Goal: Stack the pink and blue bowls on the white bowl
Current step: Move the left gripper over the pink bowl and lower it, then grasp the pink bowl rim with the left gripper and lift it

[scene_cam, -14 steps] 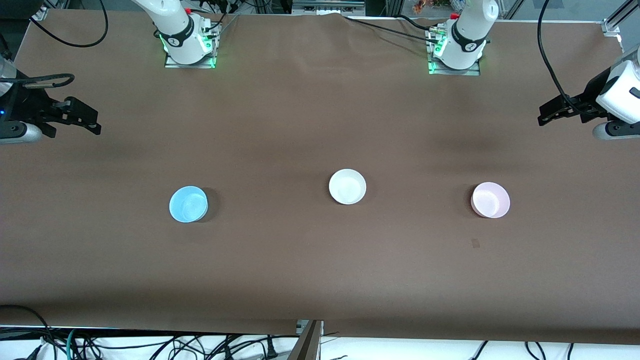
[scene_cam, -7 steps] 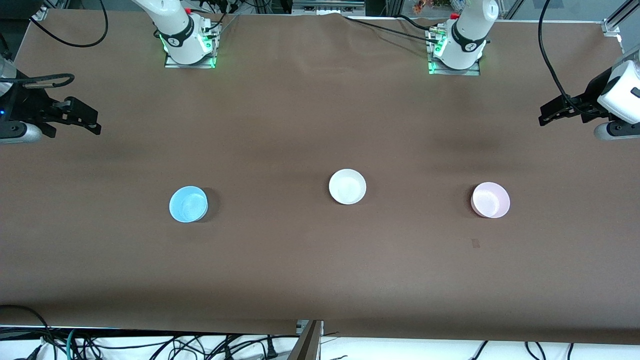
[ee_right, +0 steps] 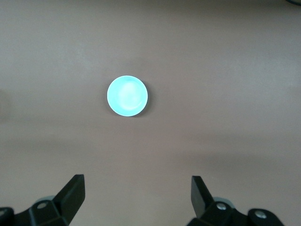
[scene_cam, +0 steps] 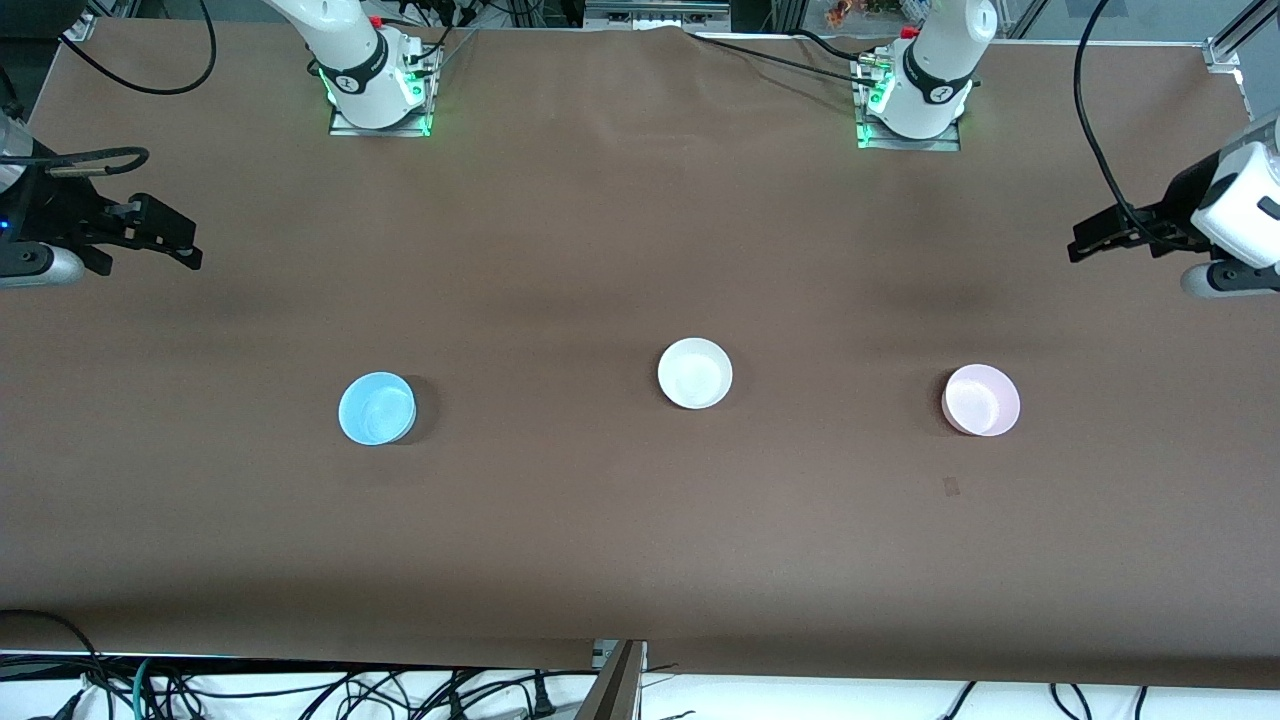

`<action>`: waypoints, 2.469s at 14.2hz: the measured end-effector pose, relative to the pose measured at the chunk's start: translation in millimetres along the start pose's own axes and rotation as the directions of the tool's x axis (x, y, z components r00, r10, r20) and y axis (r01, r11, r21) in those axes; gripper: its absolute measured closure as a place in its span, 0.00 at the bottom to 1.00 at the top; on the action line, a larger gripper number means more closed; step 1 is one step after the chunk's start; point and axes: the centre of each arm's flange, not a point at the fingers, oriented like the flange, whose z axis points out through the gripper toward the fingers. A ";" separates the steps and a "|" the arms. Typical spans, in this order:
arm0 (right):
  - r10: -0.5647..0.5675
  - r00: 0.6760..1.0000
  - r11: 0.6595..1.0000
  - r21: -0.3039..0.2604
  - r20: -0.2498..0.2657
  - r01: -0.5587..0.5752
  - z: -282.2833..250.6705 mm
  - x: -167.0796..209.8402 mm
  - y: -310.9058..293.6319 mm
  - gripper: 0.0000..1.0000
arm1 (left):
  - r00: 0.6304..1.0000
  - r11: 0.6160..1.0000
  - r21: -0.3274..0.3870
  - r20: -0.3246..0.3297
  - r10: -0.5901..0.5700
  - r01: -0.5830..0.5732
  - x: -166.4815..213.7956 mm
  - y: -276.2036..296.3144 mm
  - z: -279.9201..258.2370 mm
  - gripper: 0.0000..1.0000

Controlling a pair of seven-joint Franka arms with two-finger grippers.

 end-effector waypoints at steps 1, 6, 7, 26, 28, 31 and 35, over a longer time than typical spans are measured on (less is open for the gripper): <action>0.000 1.000 1.000 0.000 0.000 0.000 -0.1 0.0 0.0 0.00 | 1.000 1.000 -0.003 -0.002 -0.003 0.003 7.8 -2.4 0.2 0.00; 0.000 1.000 1.000 0.000 0.000 0.000 -0.1 0.0 0.0 0.00 | 0.993 0.996 -0.005 0.064 0.095 -0.094 53.1 -5.6 58.0 0.00; 0.000 1.000 1.000 0.000 0.000 0.000 -0.1 0.0 0.0 0.00 | 0.991 0.992 0.006 0.057 0.124 -0.124 64.9 -7.7 72.1 0.00; -0.017 1.000 1.000 0.001 0.000 0.017 -0.1 0.4 -9.5 0.00 | 0.778 0.791 -0.066 0.145 0.611 -0.608 149.7 -98.6 345.4 0.10; -0.016 1.000 1.000 0.001 0.000 0.016 0.3 0.8 -9.0 0.00 | 0.760 0.774 -0.079 0.146 0.633 -0.629 150.6 -92.3 358.8 0.11; -0.010 1.000 1.000 0.000 0.000 0.010 0.6 0.9 -5.5 0.00 | 0.744 0.759 -0.093 0.153 0.650 -0.644 150.7 -81.1 373.4 0.16; -0.008 1.000 1.000 -0.003 0.002 0.008 1.8 1.6 -4.0 0.00 | 0.676 0.692 -0.117 0.151 0.722 -0.713 150.2 -78.3 383.5 0.45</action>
